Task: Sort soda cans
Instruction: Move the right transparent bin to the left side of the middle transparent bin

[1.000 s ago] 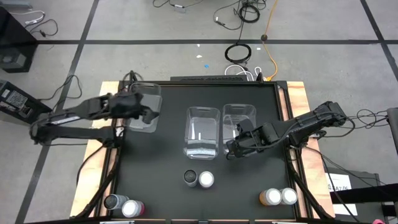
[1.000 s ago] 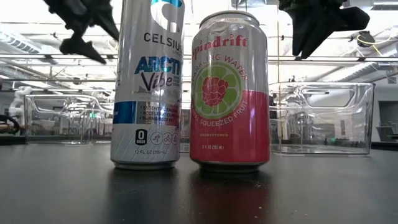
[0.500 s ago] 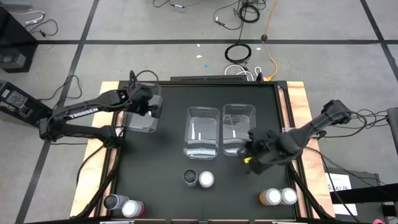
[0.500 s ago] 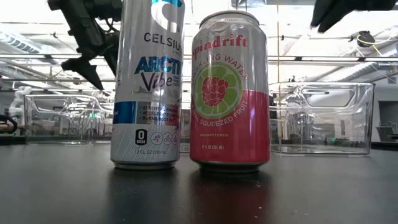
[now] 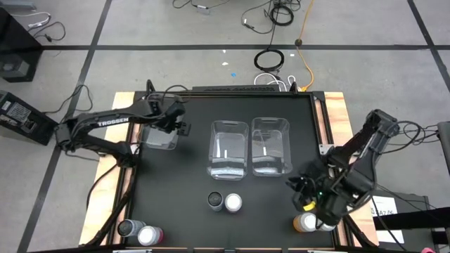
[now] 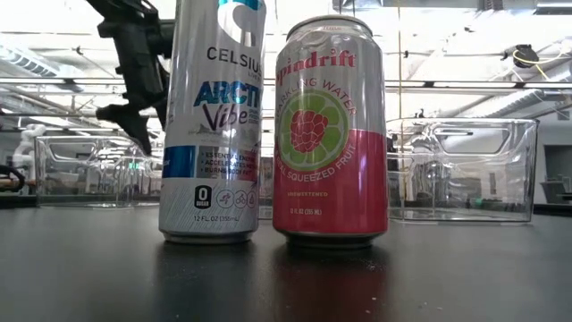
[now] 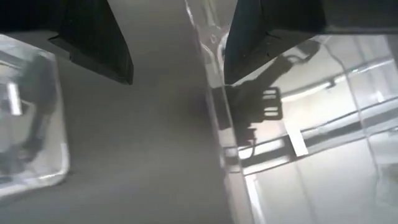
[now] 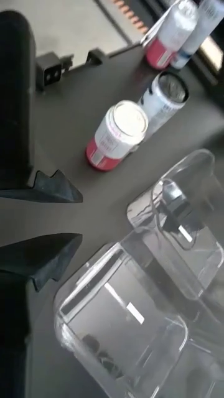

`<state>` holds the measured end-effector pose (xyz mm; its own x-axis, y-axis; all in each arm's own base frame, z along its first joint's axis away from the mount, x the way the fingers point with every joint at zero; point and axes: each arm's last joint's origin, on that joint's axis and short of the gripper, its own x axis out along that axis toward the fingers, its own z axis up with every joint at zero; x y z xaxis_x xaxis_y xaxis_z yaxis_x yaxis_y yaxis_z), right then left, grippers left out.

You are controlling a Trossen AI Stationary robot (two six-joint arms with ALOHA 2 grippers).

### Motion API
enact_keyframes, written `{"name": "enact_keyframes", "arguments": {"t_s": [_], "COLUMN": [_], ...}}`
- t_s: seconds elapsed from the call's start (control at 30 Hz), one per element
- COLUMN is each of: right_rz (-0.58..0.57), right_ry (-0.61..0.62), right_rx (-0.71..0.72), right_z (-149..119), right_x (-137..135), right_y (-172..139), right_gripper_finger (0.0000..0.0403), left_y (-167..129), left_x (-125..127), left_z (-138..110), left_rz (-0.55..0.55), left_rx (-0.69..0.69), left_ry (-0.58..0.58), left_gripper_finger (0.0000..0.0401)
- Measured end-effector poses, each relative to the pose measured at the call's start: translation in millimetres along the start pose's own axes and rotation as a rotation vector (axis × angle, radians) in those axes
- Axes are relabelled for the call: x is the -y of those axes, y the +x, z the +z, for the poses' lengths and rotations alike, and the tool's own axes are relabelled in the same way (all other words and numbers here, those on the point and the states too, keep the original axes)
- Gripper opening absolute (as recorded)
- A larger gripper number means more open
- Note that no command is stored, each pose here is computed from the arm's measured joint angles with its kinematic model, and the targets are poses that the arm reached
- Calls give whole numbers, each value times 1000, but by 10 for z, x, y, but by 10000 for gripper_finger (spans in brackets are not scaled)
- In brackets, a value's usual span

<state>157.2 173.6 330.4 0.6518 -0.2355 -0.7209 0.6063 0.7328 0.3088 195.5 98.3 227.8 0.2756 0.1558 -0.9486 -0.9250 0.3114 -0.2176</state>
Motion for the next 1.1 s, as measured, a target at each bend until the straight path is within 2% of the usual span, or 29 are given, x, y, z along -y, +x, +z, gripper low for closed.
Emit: {"name": "enact_keyframes", "arguments": {"t_s": [0.1, 0.2, 0.33, 0.47, 0.5, 0.6, 0.83, 1.1], "right_rz": [20, 31, 35, 34, 33, 15, -75, -92], "right_ry": [19, 19, 16, -3, -11, -29, -85, -125], "right_rx": [23, 30, 30, 30, 28, 33, 141, 149], "right_z": [-42, -66, -73, -74, -74, -72, -140, -363], "right_x": [-2, -3, -4, -5, -5, 17, 196, 346], "right_y": [-44, -67, -73, -73, -72, -71, -96, -110], "right_gripper_finger": [82, 82, 82, 82, 82, 82, 82, 82], "left_y": [83, 154, 192, 189, 184, 175, 154, 116], "left_x": [-2, 4, 7, 18, 23, 45, 234, 516], "left_z": [28, 40, 39, 14, 2, -57, -334, -724], "left_rz": [30, 43, 55, 57, 63, 82, 102, 33], "left_rx": [-21, -53, -73, -85, -90, -109, -128, -138], "left_ry": [-12, -42, -67, -101, -110, -152, -257, -377], "left_gripper_finger": [253, 223, 141, 30, 18, 13, 8, 8]}}
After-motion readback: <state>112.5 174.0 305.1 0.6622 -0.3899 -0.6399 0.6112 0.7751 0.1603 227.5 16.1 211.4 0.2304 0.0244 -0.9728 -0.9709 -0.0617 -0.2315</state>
